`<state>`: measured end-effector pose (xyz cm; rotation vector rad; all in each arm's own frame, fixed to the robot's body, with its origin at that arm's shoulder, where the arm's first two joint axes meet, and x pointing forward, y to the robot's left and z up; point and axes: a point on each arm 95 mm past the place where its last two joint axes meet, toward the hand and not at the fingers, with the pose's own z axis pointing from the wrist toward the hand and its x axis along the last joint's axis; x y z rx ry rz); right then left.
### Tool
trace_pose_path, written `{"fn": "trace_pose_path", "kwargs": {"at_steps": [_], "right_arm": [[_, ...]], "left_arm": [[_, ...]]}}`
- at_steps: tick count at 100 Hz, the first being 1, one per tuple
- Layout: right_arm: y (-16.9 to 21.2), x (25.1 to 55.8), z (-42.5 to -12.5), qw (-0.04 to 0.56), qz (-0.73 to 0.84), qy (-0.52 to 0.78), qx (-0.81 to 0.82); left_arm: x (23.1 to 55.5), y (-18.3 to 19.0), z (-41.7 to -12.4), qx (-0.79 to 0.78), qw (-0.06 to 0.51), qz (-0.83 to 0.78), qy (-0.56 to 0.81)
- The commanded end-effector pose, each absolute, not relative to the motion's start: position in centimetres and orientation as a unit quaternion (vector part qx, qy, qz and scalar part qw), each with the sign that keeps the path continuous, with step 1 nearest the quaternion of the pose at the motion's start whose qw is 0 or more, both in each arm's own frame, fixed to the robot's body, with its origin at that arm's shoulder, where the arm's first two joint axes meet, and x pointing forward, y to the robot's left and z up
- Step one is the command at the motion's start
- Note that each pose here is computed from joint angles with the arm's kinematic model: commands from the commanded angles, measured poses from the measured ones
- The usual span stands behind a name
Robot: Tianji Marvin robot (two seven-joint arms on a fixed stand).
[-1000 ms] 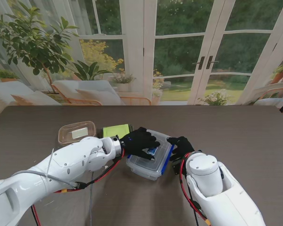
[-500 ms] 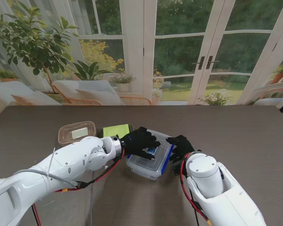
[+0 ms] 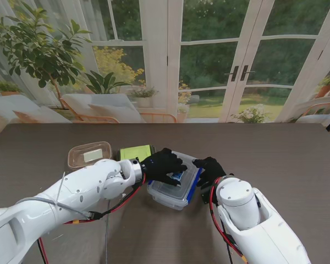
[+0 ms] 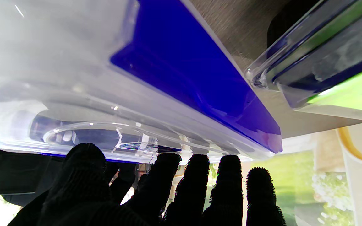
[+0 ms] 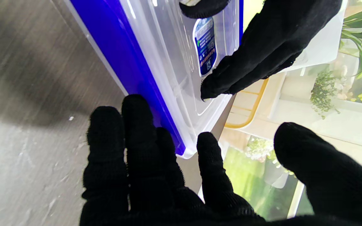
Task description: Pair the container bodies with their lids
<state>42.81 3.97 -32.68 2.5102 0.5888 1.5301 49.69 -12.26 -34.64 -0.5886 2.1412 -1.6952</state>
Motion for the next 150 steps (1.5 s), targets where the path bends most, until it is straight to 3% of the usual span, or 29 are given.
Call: {"fn": "trace_pose_path", "kwargs": {"at_steps": [1, 39, 100, 150], "right_arm": [[5.9, 42.8, -31.7, 0.041, 0.522, 0.204, 0.827], [5.6, 42.9, -31.5, 0.051, 0.524, 0.216, 0.823], [3.9, 42.8, -32.0, 0.193, 0.576, 0.358, 0.709], [5.0, 40.2, -31.6, 0.23, 0.628, 0.478, 0.57]], "left_arm": [[48.3, -11.9, -37.7, -0.218, 0.155, -0.561, 0.783], [48.3, -11.8, -37.7, -0.221, 0.156, -0.563, 0.781], [48.5, -11.1, -35.1, -0.242, 0.209, -0.617, 0.72], [47.7, -7.1, -32.1, -0.327, 0.237, -0.665, 0.628]]}}
